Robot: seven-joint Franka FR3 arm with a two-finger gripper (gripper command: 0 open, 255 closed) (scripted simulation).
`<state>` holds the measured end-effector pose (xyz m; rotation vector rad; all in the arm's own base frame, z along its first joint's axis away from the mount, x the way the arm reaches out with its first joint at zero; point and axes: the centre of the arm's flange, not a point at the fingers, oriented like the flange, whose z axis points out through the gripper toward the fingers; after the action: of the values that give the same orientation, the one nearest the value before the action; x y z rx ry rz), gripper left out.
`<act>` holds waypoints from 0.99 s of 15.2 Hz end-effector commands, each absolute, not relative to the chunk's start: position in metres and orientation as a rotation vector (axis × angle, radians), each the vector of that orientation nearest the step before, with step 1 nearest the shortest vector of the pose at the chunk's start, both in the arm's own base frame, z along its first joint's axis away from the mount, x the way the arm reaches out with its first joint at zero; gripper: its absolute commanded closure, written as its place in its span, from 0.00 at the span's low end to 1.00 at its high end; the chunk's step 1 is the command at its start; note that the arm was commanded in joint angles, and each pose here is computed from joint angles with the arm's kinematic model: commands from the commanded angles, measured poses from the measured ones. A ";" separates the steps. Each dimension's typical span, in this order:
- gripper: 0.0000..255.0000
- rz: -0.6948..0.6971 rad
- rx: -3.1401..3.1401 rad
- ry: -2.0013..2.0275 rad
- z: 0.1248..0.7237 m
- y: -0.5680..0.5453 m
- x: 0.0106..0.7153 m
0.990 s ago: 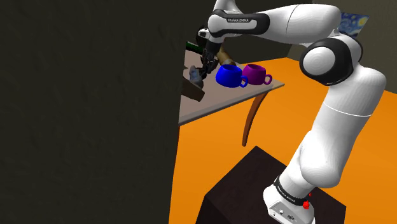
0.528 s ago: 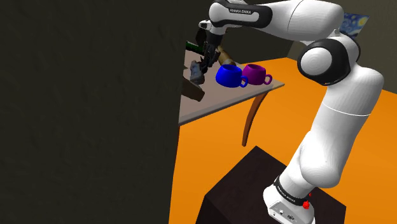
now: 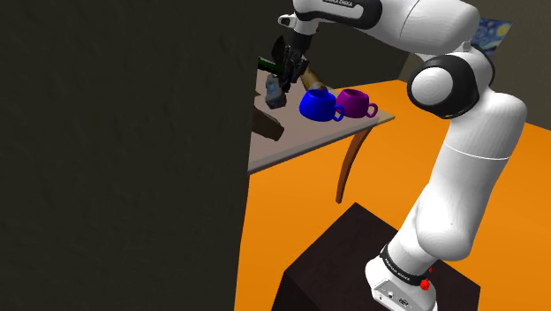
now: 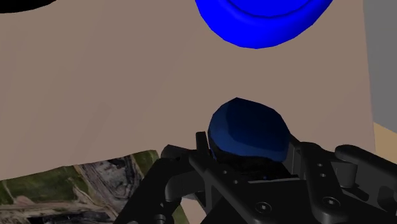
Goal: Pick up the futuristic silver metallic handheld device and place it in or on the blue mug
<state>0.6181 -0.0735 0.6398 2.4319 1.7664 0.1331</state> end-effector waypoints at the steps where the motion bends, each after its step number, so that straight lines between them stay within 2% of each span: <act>1: 1.00 0.134 2.432 1.766 0.651 -0.074 0.619; 6: 1.00 0.134 2.432 1.766 0.674 -0.074 0.619; 15: 1.00 0.134 2.432 1.766 0.680 -0.183 0.573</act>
<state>0.5776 -0.1720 0.6787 2.4336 1.7649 0.1322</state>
